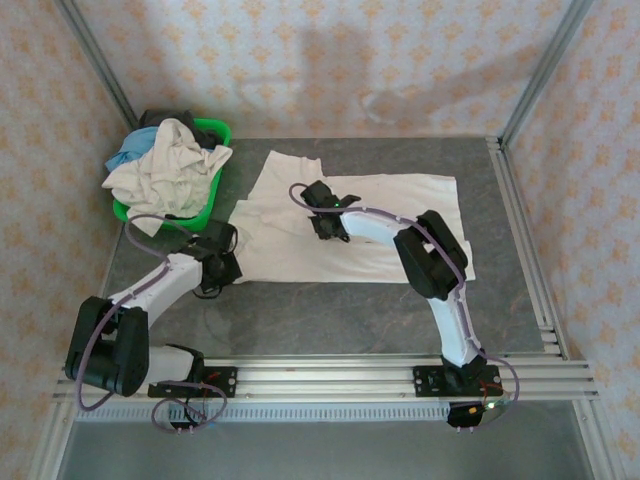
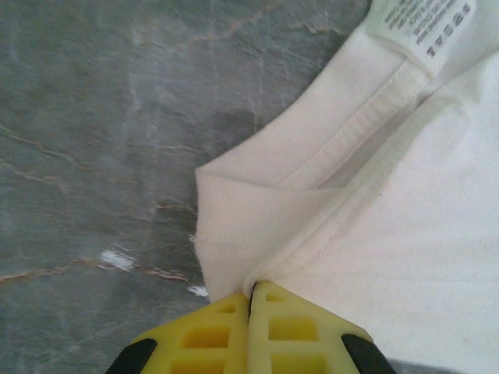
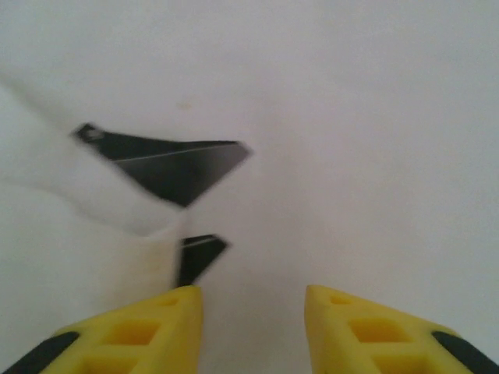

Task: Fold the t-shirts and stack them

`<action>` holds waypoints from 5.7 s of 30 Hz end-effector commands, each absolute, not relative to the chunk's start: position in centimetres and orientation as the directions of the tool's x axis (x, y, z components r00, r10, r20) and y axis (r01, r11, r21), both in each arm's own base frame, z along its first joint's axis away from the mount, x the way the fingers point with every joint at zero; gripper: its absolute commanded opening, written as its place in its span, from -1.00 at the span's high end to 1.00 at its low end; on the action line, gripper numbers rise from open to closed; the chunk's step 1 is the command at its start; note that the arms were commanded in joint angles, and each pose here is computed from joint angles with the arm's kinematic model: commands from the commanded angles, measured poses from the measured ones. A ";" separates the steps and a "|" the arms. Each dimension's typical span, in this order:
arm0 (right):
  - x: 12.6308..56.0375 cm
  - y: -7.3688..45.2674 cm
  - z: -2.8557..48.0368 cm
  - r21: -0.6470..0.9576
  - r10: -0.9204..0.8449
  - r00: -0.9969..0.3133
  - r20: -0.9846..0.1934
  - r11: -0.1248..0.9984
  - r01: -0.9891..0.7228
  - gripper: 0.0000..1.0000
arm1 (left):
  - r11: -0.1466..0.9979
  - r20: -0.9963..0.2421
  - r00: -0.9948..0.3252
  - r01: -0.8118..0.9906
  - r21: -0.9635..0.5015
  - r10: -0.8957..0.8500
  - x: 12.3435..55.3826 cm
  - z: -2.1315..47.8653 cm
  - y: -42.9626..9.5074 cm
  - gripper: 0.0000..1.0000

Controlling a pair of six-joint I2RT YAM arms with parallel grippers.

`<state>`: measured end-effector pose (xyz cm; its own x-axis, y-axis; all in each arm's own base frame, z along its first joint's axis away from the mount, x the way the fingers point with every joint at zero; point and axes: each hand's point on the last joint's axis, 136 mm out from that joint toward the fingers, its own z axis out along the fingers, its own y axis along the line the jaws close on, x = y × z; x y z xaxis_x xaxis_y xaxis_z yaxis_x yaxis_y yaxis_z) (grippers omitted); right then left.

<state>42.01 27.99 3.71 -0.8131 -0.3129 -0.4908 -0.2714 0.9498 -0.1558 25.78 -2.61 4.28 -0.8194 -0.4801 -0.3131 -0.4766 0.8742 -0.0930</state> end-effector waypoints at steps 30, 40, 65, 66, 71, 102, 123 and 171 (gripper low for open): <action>35.5 14.3 4.8 -0.183 0.101 -0.857 -0.505 0.958 0.220 -0.12 | 0.973 -0.359 -0.905 -0.194 -0.126 -0.227 42.2 8.6 -14.0 -0.14; 34.6 13.3 5.7 -0.187 0.098 -0.844 -0.527 0.955 0.228 -0.16 | 0.982 -0.296 -0.937 -0.176 -0.067 -0.188 47.1 3.9 -16.0 -0.07; 33.7 12.6 6.8 -0.176 0.084 -0.837 -0.540 0.962 0.210 -0.18 | 0.996 -0.353 -0.931 -0.076 -0.053 -0.090 46.7 7.3 -18.3 0.28; 33.7 12.6 6.9 -0.175 0.084 -0.836 -0.542 0.962 0.210 -0.18 | 0.996 -0.342 -0.936 -0.073 -0.047 -0.085 46.1 7.0 -18.3 0.25; 33.7 12.5 6.8 -0.180 0.076 -0.838 -0.540 0.962 0.203 -0.18 | 0.997 -0.283 -0.956 -0.071 -0.032 -0.077 44.2 4.5 -18.5 0.12; 33.5 12.9 6.3 -0.146 0.085 -0.839 -0.537 0.970 0.192 -0.18 | 0.997 -0.306 -0.952 -0.045 0.056 -0.025 43.9 6.3 -19.1 0.15; 33.7 12.7 6.4 -0.163 0.075 -0.841 -0.536 0.968 0.191 -0.18 | 0.987 -0.289 -0.949 -0.151 0.056 -0.128 45.0 4.3 -15.1 0.54; 43.8 32.0 7.9 0.046 -0.126 -0.845 -0.520 0.984 -0.175 0.93 | 0.929 -0.237 -0.898 -0.360 -0.090 -0.371 36.2 1.7 -5.1 0.16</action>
